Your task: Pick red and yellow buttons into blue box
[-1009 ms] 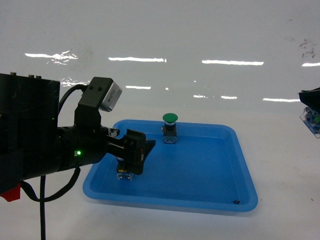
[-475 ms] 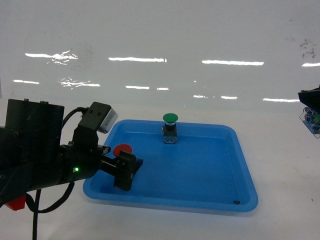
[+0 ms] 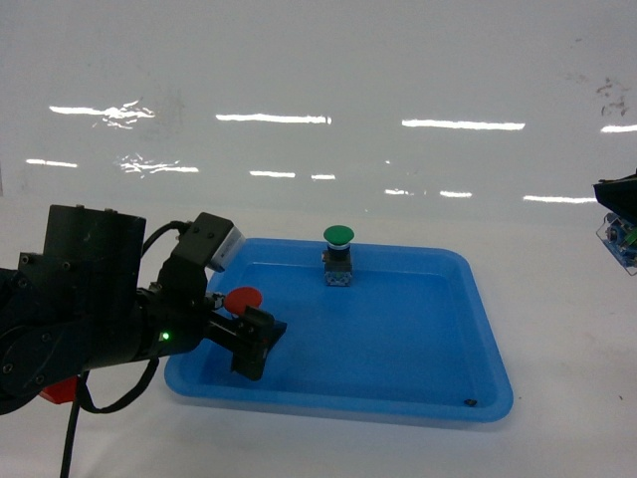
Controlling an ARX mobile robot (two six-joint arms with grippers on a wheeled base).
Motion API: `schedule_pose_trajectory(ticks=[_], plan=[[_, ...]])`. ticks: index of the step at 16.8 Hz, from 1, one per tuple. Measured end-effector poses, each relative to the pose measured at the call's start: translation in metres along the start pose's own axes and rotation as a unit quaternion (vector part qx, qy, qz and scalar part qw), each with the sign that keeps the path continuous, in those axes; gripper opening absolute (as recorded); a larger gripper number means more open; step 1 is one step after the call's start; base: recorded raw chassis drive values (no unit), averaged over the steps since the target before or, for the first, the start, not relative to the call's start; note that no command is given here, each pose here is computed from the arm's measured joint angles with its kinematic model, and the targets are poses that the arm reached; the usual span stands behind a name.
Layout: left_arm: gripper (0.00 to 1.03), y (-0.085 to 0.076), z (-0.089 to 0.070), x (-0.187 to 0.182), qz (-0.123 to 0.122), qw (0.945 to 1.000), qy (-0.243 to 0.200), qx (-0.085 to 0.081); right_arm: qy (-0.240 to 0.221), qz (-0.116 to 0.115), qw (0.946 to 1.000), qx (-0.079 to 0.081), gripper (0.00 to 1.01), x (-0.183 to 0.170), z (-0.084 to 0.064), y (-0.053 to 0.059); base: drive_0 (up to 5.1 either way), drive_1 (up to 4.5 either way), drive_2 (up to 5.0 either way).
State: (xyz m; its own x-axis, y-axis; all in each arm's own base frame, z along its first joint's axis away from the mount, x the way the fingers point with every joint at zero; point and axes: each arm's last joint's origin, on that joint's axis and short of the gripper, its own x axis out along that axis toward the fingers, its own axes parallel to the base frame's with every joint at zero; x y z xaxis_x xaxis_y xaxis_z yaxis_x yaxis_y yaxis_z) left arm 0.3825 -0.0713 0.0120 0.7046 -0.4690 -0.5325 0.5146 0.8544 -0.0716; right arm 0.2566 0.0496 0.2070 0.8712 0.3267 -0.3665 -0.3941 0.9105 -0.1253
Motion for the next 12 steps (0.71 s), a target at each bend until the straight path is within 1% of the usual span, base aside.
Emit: schedule_pose_trajectory(ticks=[1,3,7,8,9,10,11,12], plan=[[0.97,0.000,0.000,0.000,0.000,1.0000,0.000,0.002,0.000,0.000,1.0000,0.000,0.29,0.000,0.000,0.000,0.0,0.00,0.0],[0.79,0.000,-0.001,0.000,0.000,1.0000,0.002,0.001,0.000,0.000,1.0000,0.000,0.29,0.000,0.000,0.000,0.0,0.00,0.0],[0.32,0.000,-0.001,0.000,0.000,1.0000,0.004,0.000,0.000,0.000,1.0000,0.000,0.29,0.000,0.000,0.000,0.0,0.00,0.0],[0.26,0.000,-0.001,0.000,0.000,1.0000,0.003,0.001,0.000,0.000,1.0000,0.000,0.29,0.000,0.000,0.000,0.0,0.00,0.0],[0.24,0.001,-0.001,0.000,-0.001,1.0000,0.002,0.000,0.000,0.000,1.0000,0.000,0.29,0.000,0.000,0.000,0.0,0.00,0.0],[0.24,-0.001,-0.002,-0.005,0.005,1.0000,-0.002,-0.003,0.000,0.000,1.0000,0.000,0.29,0.000,0.000,0.000,0.0,0.00,0.0],[0.24,-0.003,-0.002,-0.014,0.007,0.9999,-0.002,-0.010,0.000,0.000,1.0000,0.000,0.29,0.000,0.000,0.000,0.0,0.00,0.0],[0.24,-0.006,0.009,-0.033,0.012,0.9995,-0.023,-0.016,0.000,0.000,1.0000,0.000,0.29,0.000,0.000,0.000,0.0,0.00,0.0]])
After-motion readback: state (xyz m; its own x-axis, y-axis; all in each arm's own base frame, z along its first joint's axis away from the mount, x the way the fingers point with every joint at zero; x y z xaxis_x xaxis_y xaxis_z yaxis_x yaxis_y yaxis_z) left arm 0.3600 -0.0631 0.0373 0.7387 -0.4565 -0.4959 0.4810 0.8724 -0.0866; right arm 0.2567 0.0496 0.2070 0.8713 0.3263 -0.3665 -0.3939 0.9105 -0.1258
